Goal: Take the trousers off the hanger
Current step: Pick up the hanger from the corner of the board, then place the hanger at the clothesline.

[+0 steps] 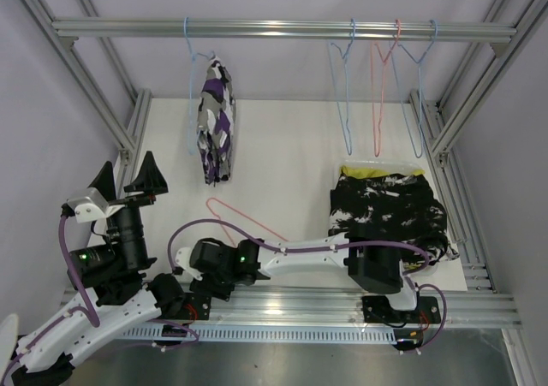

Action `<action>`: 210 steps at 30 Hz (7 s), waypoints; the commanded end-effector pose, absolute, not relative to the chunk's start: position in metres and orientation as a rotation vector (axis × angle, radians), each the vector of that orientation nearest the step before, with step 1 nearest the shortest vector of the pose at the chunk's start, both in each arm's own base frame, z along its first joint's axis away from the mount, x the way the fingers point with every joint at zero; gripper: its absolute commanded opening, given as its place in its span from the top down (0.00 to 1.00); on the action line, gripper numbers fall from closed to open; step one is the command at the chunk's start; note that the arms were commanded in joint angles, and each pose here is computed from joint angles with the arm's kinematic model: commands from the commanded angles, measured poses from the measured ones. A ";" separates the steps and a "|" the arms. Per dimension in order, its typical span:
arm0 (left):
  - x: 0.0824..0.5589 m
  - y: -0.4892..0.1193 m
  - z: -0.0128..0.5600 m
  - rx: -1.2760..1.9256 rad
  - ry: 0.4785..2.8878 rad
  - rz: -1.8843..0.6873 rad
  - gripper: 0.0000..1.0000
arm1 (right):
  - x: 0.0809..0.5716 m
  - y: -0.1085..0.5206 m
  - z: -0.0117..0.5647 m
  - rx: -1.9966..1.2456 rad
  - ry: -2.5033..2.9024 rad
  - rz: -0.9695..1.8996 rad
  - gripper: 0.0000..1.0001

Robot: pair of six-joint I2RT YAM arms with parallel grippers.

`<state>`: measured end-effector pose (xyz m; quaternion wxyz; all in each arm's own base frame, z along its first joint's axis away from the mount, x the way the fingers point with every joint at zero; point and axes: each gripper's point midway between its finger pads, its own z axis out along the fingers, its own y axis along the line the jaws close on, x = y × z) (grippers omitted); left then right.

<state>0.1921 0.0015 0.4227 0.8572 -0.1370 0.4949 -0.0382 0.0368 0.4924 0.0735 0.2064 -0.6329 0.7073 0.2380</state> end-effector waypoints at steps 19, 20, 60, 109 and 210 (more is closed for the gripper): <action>0.192 -0.002 0.426 -0.266 1.026 -0.096 0.01 | 0.049 0.498 0.007 -1.796 2.038 0.594 0.55; 0.192 -0.003 0.425 -0.265 1.028 -0.096 0.01 | 0.048 0.497 0.005 -1.799 2.041 0.589 0.56; 0.195 -0.012 0.425 -0.226 1.039 -0.114 0.00 | 0.087 0.508 0.072 -1.693 1.943 0.621 0.47; 0.197 -0.018 0.425 -0.207 1.053 -0.129 0.01 | 0.075 0.467 -0.024 -1.761 2.061 0.226 0.67; 0.207 -0.110 0.419 0.160 1.181 -0.358 0.00 | 0.269 0.337 0.424 -0.322 1.796 0.239 1.00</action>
